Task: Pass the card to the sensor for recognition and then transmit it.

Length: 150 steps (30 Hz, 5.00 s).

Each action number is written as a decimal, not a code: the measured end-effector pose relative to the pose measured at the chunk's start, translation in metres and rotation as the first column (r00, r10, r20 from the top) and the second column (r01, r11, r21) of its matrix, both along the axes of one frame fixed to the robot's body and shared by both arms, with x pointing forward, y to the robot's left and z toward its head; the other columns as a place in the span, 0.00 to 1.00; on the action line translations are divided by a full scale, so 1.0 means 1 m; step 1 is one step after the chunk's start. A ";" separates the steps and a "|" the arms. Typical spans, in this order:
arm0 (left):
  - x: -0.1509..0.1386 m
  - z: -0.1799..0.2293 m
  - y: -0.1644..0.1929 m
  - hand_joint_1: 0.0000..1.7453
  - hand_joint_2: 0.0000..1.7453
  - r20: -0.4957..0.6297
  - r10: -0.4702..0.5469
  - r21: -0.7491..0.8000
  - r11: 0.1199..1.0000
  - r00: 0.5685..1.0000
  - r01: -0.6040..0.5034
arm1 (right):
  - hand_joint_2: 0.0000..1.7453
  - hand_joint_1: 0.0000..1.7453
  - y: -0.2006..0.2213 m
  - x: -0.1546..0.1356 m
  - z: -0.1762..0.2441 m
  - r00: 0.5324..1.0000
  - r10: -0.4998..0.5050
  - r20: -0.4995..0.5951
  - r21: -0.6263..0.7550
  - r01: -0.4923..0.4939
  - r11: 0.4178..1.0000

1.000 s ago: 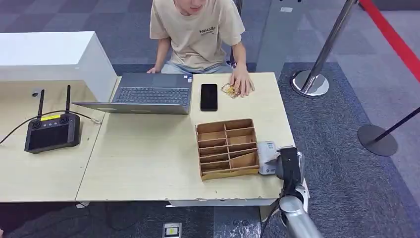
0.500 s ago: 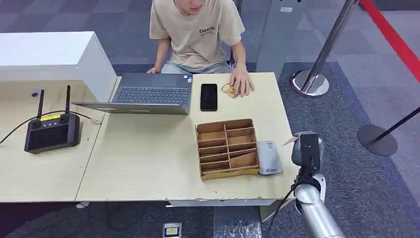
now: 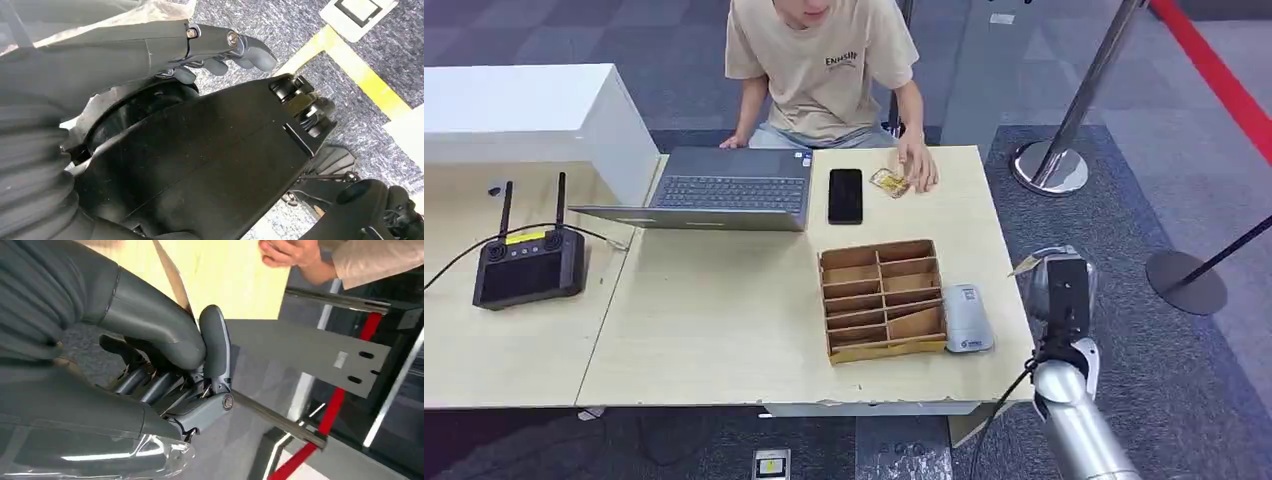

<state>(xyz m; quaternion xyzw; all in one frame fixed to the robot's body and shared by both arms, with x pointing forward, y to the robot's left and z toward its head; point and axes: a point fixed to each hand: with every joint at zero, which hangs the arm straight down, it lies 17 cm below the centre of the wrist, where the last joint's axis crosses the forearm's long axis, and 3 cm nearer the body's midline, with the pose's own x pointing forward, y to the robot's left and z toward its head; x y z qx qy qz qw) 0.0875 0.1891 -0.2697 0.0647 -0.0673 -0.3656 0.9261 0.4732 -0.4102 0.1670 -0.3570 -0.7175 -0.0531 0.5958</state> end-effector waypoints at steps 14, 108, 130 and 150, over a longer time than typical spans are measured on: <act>0.003 0.000 -0.002 0.00 1.00 0.025 -0.022 -0.015 1.000 0.999 0.022 | 1.00 1.00 0.001 0.031 0.098 0.992 0.030 0.122 -0.021 -0.028 0.999; 0.004 -0.001 0.010 0.00 1.00 0.020 0.209 0.013 0.978 0.978 -0.210 | 1.00 0.00 0.202 -0.079 0.101 0.762 0.562 0.322 0.064 -0.610 0.790; 0.004 0.000 0.010 0.00 1.00 0.016 0.214 0.018 0.977 0.977 -0.215 | 1.00 0.00 0.215 -0.090 0.093 0.749 0.578 0.323 0.101 -0.634 0.766; 0.005 0.000 0.011 0.00 1.00 0.011 0.217 0.025 0.976 0.976 -0.217 | 1.00 0.00 0.228 -0.095 0.091 0.733 0.604 0.312 0.086 -0.655 0.751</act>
